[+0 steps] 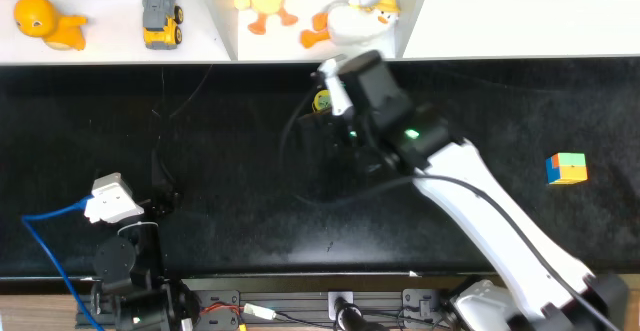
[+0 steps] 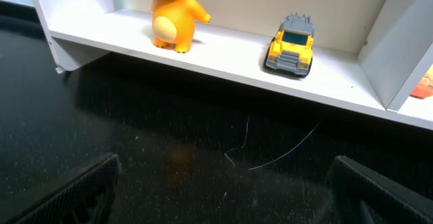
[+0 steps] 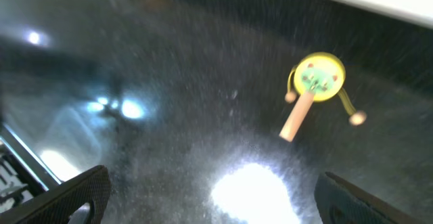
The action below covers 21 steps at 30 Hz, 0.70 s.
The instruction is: Store Toys
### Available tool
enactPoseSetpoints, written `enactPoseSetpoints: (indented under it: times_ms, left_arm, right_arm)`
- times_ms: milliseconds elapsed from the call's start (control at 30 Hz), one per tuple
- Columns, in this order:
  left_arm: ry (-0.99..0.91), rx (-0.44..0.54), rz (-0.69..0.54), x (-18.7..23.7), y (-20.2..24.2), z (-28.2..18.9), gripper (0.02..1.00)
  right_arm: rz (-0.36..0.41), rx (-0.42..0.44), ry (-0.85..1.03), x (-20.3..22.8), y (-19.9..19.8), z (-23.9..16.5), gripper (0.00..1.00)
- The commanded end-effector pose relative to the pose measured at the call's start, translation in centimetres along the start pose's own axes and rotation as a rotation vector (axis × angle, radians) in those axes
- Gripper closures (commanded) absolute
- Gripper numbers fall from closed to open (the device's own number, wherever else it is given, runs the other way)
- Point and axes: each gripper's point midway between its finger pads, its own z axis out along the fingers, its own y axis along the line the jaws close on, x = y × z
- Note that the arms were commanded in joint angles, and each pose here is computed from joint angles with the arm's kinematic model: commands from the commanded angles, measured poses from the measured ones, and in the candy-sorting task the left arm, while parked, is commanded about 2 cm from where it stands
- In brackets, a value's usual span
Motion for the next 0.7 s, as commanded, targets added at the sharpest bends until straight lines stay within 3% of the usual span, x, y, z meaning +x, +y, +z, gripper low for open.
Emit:
enactPoseSetpoints:
  times_ms: [33, 333, 700]
  left_arm:
    - [-0.007, -0.003, 0.003, -0.1, 0.1, -0.1, 0.02]
    - [-0.007, -0.003, 0.003, -0.1, 0.1, -0.1, 0.02]
    - [-0.007, -0.003, 0.003, -0.1, 0.1, -0.1, 0.02]
  right_arm:
    - [0.097, 0.041, 0.075, -0.1, -0.3, 2.2, 0.003]
    - [0.189, 0.16, 0.233, 1.6, -2.9, 6.8, 0.007]
    - [0.21, 0.27, 0.315, 3.5, -6.2, 10.5, 0.003]
